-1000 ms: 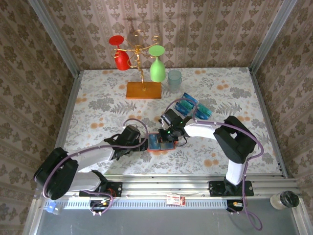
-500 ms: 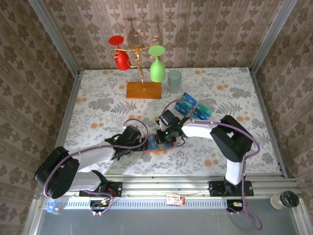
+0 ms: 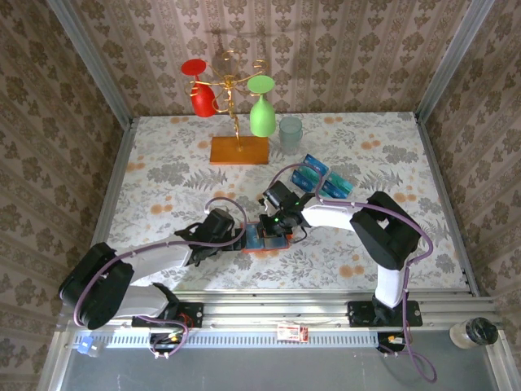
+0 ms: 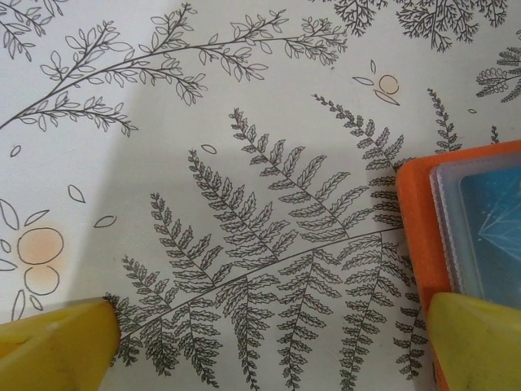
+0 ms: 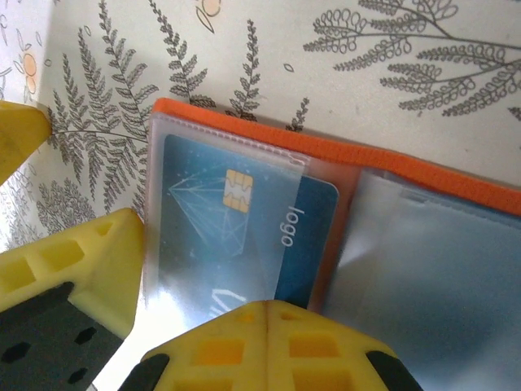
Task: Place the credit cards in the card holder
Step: Insert the credit card into the card slot.
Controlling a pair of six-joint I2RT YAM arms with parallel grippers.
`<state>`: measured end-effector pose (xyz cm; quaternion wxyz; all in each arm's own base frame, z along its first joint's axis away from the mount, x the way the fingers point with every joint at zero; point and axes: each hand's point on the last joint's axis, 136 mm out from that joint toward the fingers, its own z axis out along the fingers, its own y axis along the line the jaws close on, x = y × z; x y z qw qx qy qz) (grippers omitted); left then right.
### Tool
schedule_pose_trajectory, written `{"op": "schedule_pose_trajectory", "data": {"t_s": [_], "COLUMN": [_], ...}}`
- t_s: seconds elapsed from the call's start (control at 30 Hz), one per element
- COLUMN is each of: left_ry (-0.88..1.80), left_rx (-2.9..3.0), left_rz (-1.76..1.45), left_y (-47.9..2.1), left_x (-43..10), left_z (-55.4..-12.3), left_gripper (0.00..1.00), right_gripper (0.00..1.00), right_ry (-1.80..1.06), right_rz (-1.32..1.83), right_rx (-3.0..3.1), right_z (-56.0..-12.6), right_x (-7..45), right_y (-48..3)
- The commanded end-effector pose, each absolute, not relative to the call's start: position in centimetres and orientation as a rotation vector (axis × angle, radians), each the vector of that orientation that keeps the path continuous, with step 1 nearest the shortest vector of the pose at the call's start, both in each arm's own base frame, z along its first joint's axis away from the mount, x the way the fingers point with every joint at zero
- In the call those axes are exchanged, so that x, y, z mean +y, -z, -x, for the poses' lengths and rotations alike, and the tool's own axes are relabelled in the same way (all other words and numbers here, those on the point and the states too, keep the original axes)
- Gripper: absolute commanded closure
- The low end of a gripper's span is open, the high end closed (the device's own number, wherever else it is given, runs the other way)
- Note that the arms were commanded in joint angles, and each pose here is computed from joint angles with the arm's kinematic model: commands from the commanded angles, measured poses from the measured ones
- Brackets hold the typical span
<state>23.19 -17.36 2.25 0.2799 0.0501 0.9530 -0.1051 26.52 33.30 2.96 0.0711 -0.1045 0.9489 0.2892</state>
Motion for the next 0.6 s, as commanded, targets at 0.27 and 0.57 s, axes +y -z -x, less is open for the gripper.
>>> {"op": "schedule_pose_trajectory", "data": {"t_s": [0.27, 0.57], "left_ry": [0.236, 0.231], "left_rx": [2.628, 2.635], "left_rz": [-0.110, -0.113], "left_y": [0.5, 0.9], "left_x": [-16.2, -16.2], "left_z": [-22.0, -22.0], "left_gripper": [0.00, 0.00], "right_gripper": [0.97, 0.97], "right_ry": [-0.719, -0.742], "right_rz": [0.333, 0.343], "right_rx": [2.865, 2.879], "right_z": [-26.7, -26.6], "right_x": [31.0, 31.4], "right_y": [-3.1, -2.5]}}
